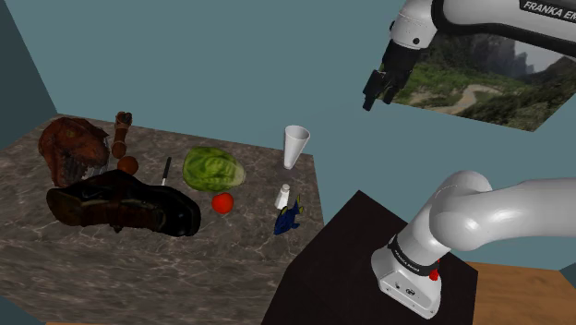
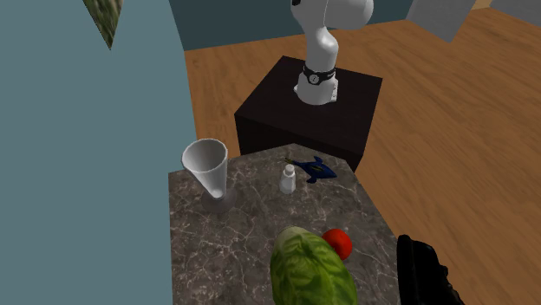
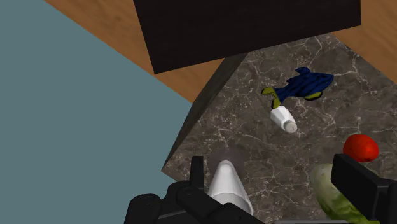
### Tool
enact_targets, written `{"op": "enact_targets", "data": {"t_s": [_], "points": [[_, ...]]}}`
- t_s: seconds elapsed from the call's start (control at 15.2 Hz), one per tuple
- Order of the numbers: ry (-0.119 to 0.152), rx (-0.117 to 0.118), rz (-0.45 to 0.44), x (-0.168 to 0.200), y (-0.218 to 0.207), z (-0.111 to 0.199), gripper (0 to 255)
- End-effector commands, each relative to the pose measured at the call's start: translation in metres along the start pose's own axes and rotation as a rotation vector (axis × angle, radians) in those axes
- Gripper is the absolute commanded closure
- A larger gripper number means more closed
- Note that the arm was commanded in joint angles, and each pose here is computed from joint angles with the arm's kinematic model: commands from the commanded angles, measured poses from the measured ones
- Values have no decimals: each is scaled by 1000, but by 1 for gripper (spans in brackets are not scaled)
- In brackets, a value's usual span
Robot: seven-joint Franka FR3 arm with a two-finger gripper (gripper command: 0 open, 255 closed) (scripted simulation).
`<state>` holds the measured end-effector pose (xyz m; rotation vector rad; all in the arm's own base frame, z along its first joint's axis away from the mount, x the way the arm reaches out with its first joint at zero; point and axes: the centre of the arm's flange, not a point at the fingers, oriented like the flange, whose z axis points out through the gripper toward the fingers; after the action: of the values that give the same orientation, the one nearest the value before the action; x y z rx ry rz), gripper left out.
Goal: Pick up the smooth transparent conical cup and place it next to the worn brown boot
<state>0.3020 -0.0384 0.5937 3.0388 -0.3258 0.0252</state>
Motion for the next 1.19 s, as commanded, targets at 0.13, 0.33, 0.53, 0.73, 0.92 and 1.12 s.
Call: {"op": "enact_targets", "data": {"t_s": [0.13, 0.33, 0.53, 0.73, 0.92, 1.12], "points": [[-4, -6, -6, 20, -5, 17, 0], [-11, -15, -15, 50, -13, 43, 0], [-17, -24, -24, 80, -21, 70, 0], [-24, -33, -33, 110, -29, 96, 0], [-30, -42, -42, 139, -37, 123, 0], [-37, -51, -51, 168, -45, 150, 0]]}}
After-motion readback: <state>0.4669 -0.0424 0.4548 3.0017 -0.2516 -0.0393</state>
